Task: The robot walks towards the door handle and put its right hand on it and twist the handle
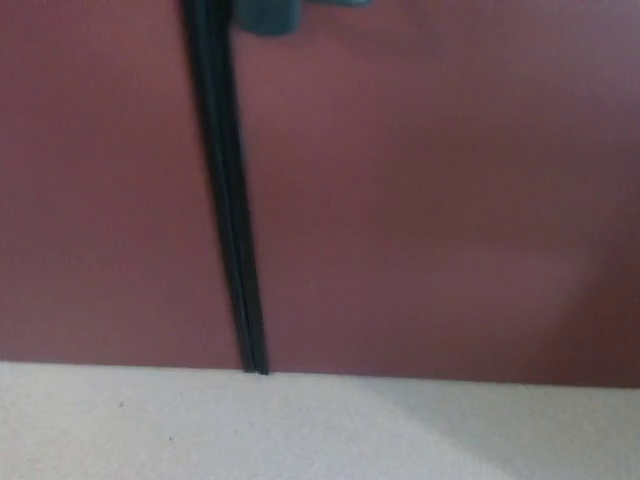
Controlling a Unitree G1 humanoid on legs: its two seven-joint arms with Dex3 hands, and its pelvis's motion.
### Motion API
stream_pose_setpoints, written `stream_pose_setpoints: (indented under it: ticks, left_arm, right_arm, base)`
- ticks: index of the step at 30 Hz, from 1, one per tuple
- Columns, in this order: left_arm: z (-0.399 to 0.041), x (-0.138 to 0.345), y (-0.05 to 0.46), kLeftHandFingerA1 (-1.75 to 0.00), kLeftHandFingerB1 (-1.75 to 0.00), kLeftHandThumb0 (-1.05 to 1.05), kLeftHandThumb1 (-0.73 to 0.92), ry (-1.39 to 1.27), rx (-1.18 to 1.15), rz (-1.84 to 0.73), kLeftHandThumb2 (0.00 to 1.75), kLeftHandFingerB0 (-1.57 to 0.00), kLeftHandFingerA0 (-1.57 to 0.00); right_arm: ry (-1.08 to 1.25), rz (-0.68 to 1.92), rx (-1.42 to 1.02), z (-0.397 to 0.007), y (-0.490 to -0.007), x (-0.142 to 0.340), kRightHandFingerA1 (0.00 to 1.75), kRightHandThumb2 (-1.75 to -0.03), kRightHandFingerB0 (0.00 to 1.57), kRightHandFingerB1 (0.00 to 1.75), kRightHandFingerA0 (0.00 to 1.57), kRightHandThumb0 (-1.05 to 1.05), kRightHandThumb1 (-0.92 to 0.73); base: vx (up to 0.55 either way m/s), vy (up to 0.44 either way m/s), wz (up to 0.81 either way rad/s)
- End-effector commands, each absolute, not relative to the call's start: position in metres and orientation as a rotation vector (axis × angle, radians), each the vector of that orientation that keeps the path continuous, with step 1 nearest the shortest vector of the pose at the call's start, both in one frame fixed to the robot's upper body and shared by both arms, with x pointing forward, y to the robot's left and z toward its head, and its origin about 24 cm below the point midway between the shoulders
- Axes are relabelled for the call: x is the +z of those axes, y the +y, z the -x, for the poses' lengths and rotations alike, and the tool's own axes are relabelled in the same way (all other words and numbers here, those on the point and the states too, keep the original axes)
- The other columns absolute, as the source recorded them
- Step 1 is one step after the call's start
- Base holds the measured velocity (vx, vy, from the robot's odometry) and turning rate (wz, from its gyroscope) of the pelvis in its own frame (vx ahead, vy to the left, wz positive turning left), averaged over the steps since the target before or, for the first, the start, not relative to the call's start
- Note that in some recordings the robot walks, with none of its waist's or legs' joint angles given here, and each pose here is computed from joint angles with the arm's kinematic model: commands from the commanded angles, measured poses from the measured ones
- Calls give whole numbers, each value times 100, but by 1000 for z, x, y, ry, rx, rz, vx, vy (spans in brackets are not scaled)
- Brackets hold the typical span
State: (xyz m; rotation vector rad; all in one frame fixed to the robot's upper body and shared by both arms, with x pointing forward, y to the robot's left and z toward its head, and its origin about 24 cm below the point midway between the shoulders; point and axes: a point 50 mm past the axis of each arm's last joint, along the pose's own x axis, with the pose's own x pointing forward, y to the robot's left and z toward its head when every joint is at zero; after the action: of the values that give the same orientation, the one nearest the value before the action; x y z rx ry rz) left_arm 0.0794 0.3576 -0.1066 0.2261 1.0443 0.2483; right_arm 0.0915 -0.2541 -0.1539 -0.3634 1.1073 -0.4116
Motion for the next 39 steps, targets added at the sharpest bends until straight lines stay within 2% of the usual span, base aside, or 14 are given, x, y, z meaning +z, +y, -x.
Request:
stream_pose_setpoints:
  ticks: [1,21,39]
  left_arm:
    - [-80,-104,361,-46,-39,-13,67,1052,234,-256,59,-43,-60]
    - [-101,-97,361,-46,-38,-14,67,1001,184,-305,59,-43,-60]
    - [-116,-98,349,-46,-39,-14,67,942,159,-267,59,-43,-60]
  right_arm:
    - [1120,321,-420,-87,-249,-156,49,-60,62,43,78,-23,-66]
    - [1108,261,-468,-75,-251,-157,52,-60,62,43,83,-24,-67]
    - [1046,326,-449,-106,-261,-148,49,-59,64,43,79,-24,-66]
  base:
    - [125,13,1]
    - [165,141,1]
    - [121,48,1]
